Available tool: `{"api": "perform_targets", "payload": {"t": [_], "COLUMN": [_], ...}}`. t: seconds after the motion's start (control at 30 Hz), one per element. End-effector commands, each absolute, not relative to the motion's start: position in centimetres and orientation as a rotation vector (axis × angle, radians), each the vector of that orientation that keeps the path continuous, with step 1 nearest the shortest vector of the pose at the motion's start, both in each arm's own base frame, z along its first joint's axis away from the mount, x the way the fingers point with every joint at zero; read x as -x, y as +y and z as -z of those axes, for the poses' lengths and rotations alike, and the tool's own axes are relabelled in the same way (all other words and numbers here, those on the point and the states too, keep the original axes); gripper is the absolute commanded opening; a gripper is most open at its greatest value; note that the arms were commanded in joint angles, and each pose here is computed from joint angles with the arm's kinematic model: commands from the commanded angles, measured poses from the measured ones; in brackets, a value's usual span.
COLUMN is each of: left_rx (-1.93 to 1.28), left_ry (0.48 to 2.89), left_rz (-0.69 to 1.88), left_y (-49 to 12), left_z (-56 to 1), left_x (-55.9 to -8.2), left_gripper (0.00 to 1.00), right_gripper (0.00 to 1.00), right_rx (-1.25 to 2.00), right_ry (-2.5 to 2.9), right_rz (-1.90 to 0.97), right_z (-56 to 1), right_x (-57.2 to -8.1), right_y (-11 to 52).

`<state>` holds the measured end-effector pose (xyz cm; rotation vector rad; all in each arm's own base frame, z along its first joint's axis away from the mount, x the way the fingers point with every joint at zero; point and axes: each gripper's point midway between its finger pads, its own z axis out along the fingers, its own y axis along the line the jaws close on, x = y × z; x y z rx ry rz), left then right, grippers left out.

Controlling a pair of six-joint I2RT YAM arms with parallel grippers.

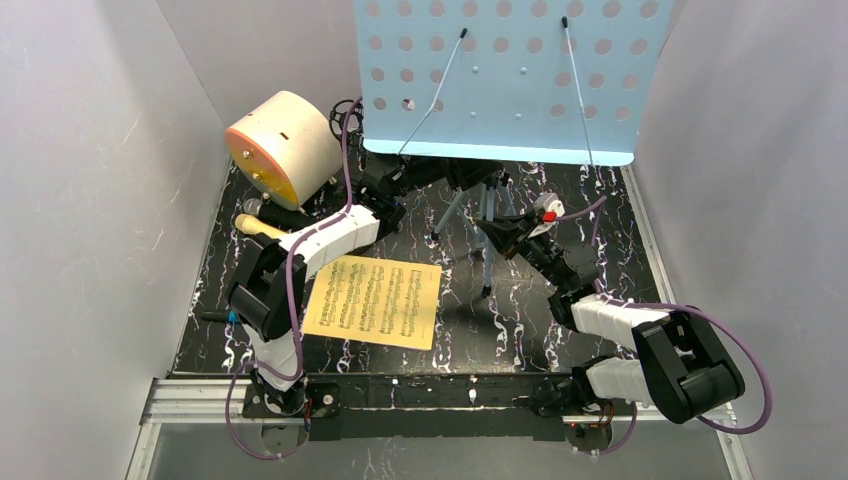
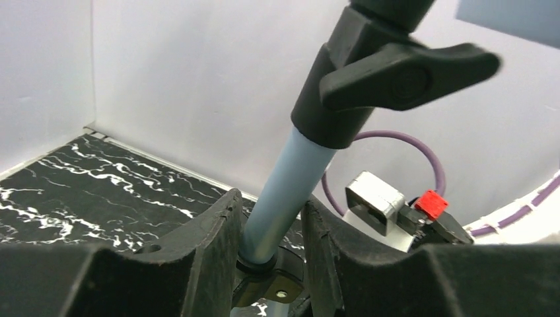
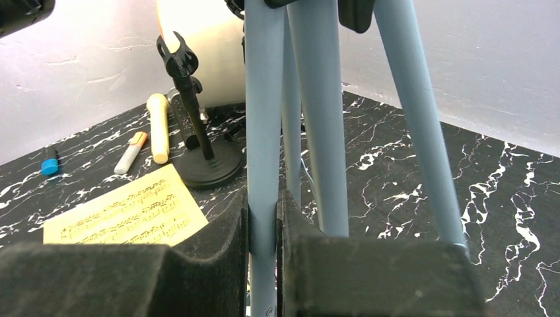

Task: Pack up the instrument practice props
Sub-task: Close the music stand at the center of the board.

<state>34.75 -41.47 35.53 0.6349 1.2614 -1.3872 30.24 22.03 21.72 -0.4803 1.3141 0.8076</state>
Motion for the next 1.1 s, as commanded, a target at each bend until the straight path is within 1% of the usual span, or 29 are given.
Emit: {"api": "perform_targets", "payload": {"t": [0.0,0.1,0.4,0.6,0.7,0.87,0.9,1.07], "left_rx": [-0.663,-0.648,-0.676,-0.706,-0.720,-0.735,-0.736,-0.765], "left_ry": [1.108,1.107,1.069,1.021,1.003,0.971,0.965,0.921], "left_rz": [1.475,1.491,1.556,1.612,1.627,1.623,1.618,1.592], "left_y": [-40.6,-40.3,-40.8,-41.4,-41.6,-41.6,-41.5,-41.9], "left_z": [-40.2,-40.2,-41.3,-41.8,-42.1,-42.7,-42.8,-43.4], "left_x": [-33.2,-33.6,-34.2,-34.1,-34.1,-33.9,-33.9,-32.7], "left_gripper": [0.38,0.40,0.41,0.38,0.31,0.02,0.00,0.00], "right_gripper": [0.01,0.01,0.01,0.01,0.01,0.01,0.01,0.01], "right_rx": [0.465,0.446,0.510,0.526,0.530,0.507,0.493,0.478], "right_ry": [1.282,1.293,1.315,1.329,1.328,1.288,1.271,1.155], "right_rz": [-0.799,-0.834,-0.845,-0.849,-0.848,-0.808,-0.791,-0.746], "right_z": [-22.5,-22.5,-22.3,-22.2,-22.4,-24.0,-24.6,-29.0], "right_x": [-30.3,-30.4,-30.5,-30.7,-30.8,-31.7,-32.0,-33.2], "right_y": [21.0,20.9,21.6,21.8,21.9,21.5,21.2,20.7]}}
